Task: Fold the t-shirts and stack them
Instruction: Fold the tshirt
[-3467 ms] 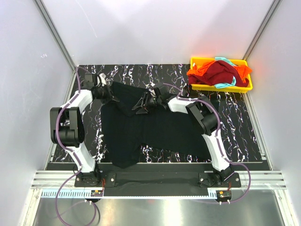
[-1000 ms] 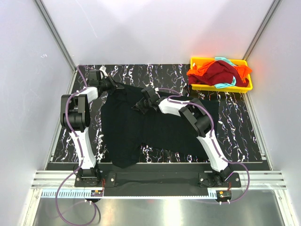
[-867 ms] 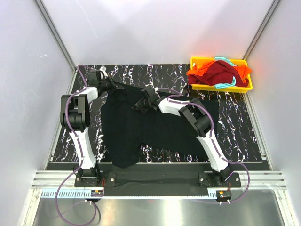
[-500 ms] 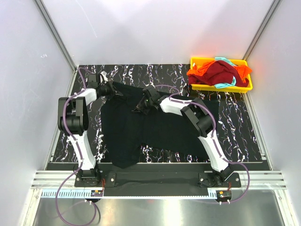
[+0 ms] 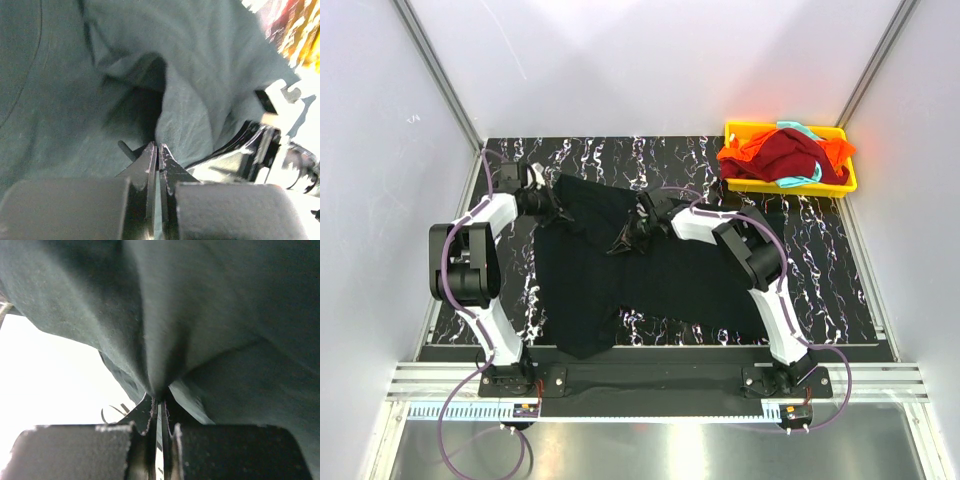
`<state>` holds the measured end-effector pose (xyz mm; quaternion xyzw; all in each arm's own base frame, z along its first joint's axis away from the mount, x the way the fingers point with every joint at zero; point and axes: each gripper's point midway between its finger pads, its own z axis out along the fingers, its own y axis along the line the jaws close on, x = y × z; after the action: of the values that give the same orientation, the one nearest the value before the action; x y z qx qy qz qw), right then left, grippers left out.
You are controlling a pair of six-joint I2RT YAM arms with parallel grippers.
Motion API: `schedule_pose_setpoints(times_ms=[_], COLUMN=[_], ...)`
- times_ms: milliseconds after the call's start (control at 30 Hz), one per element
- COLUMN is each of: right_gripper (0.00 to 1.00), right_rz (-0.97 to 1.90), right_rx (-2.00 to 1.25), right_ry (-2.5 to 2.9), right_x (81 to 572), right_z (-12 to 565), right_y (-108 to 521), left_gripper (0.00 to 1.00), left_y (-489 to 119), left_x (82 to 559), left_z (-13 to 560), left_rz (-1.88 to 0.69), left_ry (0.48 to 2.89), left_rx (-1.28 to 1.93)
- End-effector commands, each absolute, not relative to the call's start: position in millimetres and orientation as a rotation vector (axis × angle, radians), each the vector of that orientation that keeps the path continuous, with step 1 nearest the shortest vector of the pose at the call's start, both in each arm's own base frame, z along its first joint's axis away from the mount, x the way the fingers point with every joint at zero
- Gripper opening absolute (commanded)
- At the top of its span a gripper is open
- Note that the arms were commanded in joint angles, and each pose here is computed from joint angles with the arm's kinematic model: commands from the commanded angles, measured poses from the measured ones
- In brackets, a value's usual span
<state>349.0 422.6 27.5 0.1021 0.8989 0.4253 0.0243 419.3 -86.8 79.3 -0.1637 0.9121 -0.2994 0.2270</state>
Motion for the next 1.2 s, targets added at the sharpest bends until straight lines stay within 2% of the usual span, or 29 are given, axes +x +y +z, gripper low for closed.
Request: schedule_pose_setpoints(times_ms=[0,433,1167], right_gripper=[0.0,0.0,0.0], right_rz=[1.437,1.555,1.627], right_rx=[0.169,0.017,-0.011], right_ry=[2.735,2.701,2.804], right_x=[340,335,318], right_z=[72,91,67], right_y=[416,393,388], left_gripper=[0.05,0.04,0.02], left_y=[-82,-77,-69], left_x=[401,372,350], left_z=[80,81,62], left_rz=[-0.791,-0.734,-0.657], left_ry=[2.56,2.611,2.676], left_rx=[-0.417,-0.421,-0.531])
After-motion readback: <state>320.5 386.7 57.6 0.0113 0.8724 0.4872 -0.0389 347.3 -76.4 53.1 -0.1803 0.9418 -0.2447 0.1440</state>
